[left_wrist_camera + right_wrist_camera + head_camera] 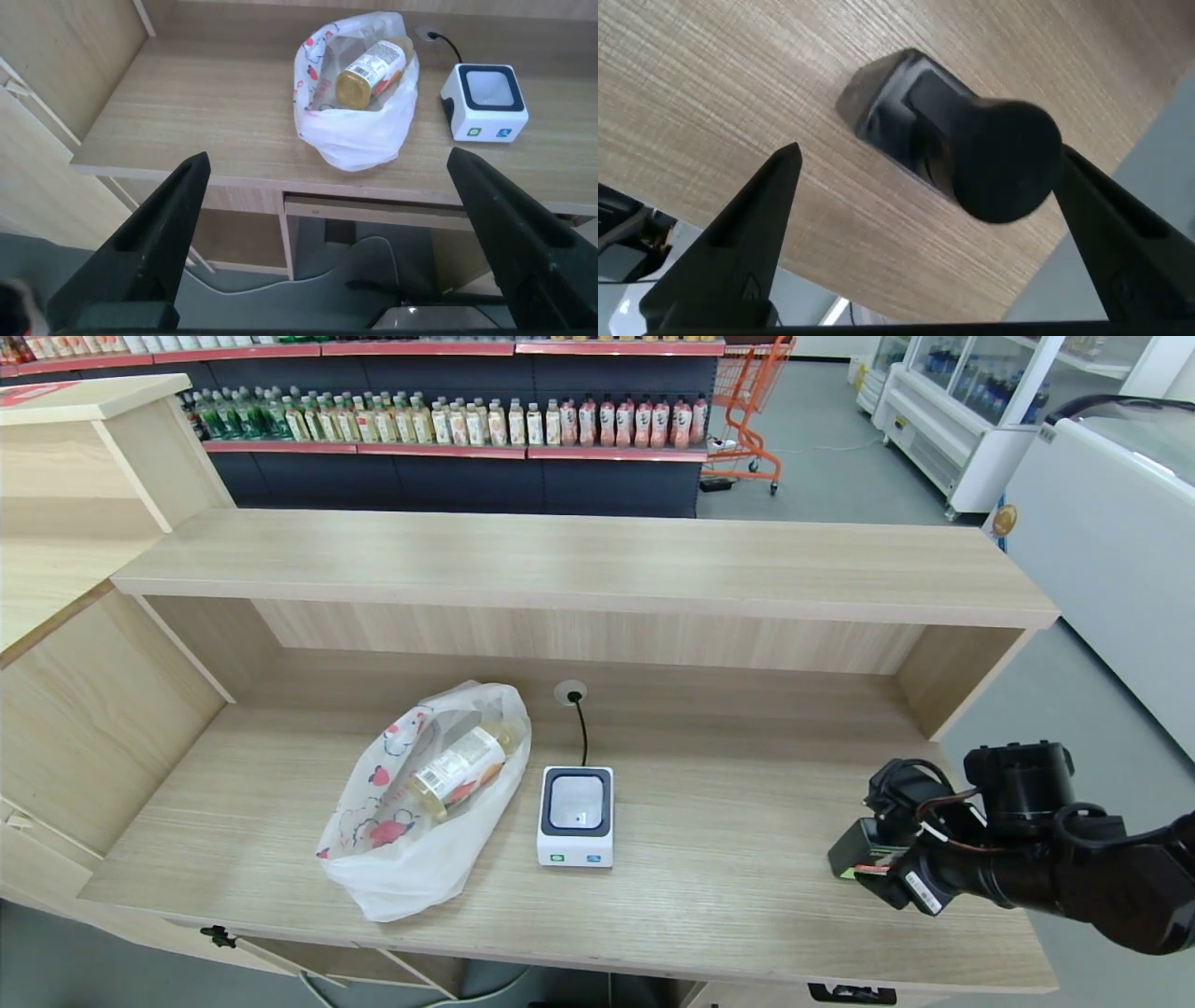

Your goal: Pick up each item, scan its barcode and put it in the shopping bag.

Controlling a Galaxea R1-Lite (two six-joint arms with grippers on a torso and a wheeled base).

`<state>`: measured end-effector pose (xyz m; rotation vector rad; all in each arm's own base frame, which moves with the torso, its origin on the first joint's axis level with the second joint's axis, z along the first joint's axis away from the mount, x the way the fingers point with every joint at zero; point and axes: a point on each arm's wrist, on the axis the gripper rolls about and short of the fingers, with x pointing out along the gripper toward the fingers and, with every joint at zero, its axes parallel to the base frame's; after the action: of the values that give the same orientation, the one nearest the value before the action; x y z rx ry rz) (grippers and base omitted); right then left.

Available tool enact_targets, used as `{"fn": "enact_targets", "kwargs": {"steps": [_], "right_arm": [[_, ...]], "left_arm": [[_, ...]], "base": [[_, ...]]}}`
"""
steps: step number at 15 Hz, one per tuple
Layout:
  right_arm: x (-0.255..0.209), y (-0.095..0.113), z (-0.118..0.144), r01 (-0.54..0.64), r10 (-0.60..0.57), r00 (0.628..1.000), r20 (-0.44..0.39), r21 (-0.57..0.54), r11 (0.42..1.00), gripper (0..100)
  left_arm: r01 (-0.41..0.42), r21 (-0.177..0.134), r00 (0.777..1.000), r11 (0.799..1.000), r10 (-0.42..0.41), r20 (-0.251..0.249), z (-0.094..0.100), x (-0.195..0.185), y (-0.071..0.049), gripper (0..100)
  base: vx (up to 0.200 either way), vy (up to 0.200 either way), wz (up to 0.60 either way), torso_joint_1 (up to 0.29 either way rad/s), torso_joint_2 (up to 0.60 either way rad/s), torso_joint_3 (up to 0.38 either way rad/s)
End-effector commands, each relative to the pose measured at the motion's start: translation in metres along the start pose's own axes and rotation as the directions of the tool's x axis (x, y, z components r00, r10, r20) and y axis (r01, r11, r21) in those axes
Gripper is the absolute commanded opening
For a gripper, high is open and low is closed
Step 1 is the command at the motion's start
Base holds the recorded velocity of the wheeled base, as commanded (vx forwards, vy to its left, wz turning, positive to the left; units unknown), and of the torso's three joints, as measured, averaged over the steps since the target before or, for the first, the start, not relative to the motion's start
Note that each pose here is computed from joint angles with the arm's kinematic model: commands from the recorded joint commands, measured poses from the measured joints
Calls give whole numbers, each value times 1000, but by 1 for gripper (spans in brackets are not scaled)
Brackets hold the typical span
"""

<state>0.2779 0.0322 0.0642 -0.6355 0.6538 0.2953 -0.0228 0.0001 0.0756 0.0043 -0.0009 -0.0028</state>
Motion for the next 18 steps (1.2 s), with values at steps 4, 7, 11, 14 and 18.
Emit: {"fn": "enact_targets", "kwargs": {"steps": [4,7,11,14,18], "right_arm": [[24,1,2,-24,25,1000,20,-50,998,100],[26,4,-1,-64,66,997,35,-66,996,0],[27,4,-1,-78,81,996,42,-66,995,0],[8,-3,9,-30,37,994,106,-68,997,0],[-72,-21,14,189,-179,953,245,-15,982,0]], "left_arm": [[0,0,1000,1000,0,-1,0,0,0,100],[0,0,1000,1000,0,-1,0,0,0,100],[0,0,1000,1000,0,-1,0,0,0,100],[-1,0,1000,1000,1,-1,0,0,0,100],[0,0,1000,1000,0,-1,0,0,0,100]], "base": [[0,0,0,0,0,0],[0,0,0,0,0,0],[0,0,0,0,0,0],[0,0,0,0,0,0],[0,0,0,0,0,0]]}}
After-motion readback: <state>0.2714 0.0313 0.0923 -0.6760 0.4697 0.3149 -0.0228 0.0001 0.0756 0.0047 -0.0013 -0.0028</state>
